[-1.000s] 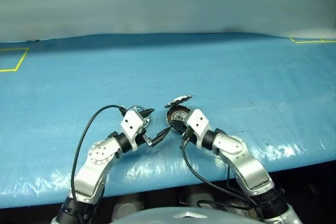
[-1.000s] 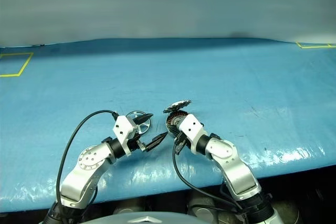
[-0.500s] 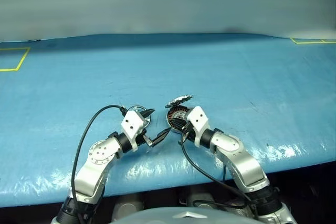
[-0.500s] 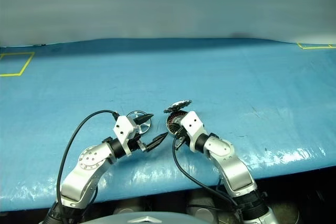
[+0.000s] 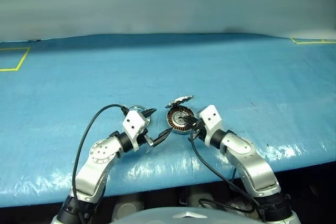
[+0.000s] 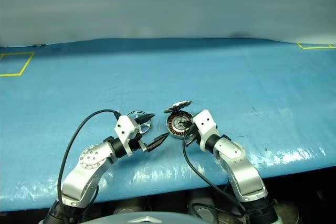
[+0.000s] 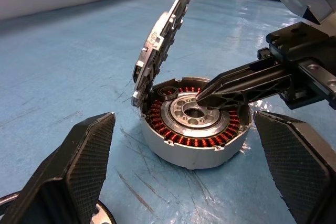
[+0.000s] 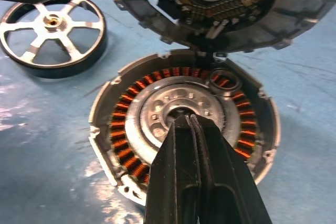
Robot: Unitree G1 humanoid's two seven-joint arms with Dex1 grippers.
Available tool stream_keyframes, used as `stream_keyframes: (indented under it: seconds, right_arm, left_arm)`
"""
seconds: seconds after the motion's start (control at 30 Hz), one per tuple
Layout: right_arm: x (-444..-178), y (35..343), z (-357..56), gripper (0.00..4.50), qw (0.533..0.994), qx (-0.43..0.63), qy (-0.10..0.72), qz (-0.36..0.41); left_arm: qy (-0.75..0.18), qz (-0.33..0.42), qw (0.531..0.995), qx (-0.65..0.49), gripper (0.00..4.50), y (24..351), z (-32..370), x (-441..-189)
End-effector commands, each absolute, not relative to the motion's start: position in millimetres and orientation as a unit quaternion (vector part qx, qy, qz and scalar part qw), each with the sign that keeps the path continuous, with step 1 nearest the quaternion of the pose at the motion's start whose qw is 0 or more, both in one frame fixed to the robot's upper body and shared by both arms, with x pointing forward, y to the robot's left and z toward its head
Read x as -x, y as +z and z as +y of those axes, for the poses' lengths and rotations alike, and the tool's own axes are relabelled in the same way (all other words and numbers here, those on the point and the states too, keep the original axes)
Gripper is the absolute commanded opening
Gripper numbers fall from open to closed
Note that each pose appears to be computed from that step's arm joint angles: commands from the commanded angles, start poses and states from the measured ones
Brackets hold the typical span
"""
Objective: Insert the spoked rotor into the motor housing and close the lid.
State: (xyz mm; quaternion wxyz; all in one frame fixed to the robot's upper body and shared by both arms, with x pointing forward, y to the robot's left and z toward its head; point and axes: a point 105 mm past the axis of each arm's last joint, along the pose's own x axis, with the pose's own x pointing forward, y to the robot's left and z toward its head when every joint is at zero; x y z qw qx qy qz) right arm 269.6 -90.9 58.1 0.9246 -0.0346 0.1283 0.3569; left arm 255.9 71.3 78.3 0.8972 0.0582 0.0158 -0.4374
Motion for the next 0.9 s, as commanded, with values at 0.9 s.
stream_keyframes:
  seconds: [0.9]
  right_arm:
    - [-316, 98, -83, 0.05, 0.863, 0.277, 0.414, 0.088]
  left_arm:
    - [-0.438, 0.001, 0.897, -0.056, 4.50, 83, 70, -260]
